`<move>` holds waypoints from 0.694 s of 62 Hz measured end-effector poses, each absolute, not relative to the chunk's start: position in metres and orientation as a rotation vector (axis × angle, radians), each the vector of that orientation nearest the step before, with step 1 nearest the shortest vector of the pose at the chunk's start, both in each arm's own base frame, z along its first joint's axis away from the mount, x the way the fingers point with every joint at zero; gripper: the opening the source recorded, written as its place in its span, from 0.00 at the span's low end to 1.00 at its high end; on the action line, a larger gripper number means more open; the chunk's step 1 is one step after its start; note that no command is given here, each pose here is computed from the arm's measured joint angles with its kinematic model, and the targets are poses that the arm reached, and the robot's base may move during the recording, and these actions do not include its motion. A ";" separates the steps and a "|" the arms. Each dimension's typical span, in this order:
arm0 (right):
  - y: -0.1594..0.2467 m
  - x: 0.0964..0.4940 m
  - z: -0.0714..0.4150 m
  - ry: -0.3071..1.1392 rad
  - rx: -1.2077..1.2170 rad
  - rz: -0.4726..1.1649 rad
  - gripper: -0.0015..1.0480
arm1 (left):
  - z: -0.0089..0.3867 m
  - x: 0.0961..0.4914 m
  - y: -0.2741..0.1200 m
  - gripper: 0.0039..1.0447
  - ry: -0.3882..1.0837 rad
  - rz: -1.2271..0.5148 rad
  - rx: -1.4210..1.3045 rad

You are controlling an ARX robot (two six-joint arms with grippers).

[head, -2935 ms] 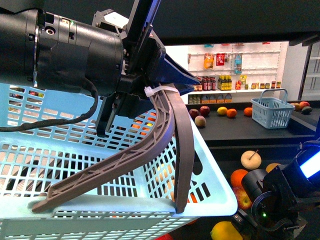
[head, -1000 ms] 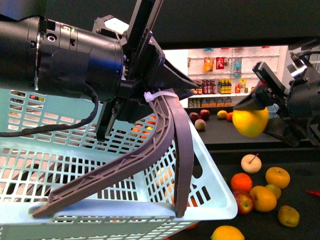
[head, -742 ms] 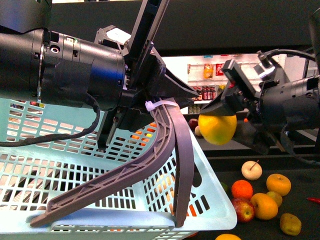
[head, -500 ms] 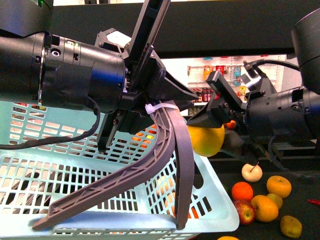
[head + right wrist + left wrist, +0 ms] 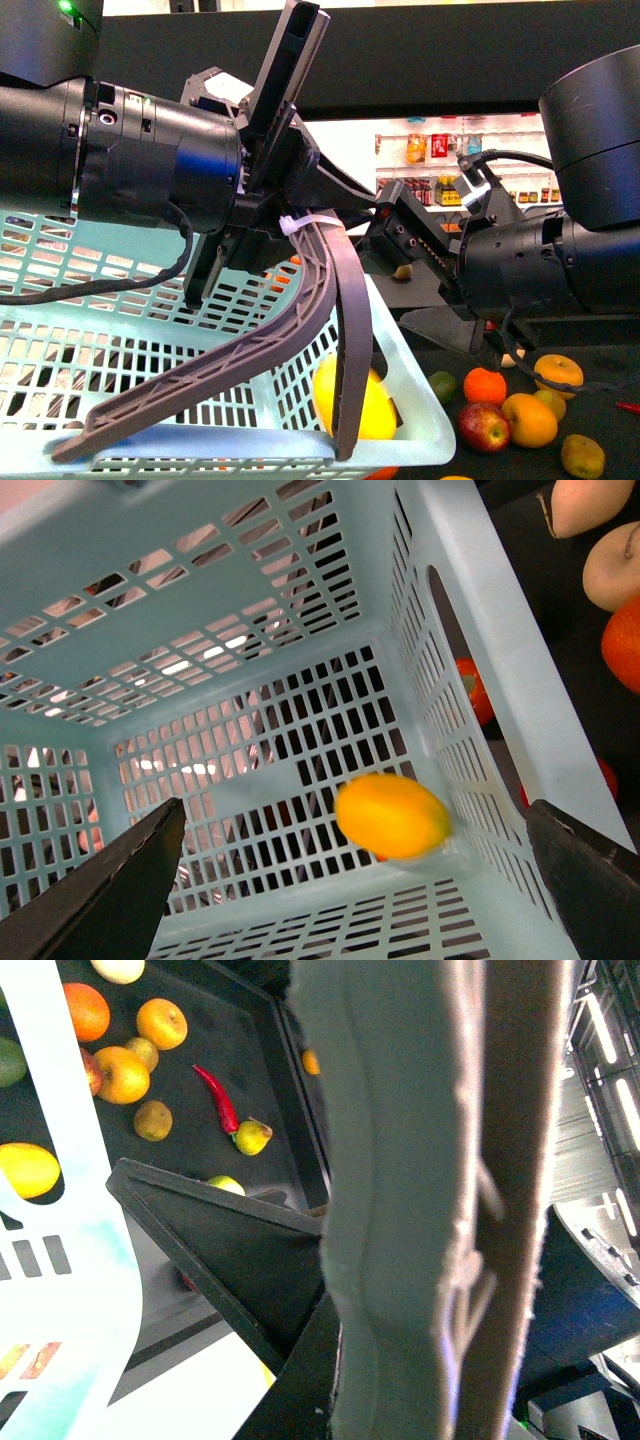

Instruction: Pick lemon from shelf

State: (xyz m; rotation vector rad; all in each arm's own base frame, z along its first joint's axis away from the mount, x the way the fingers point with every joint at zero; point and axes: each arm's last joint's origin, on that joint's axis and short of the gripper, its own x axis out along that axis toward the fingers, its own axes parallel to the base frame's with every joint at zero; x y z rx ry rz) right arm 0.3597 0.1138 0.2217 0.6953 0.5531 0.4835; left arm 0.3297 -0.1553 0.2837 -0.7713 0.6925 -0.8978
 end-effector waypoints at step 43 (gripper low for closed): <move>-0.014 0.430 0.168 0.551 0.806 0.016 0.98 | 0.284 0.328 -0.159 0.07 0.702 -0.924 -0.768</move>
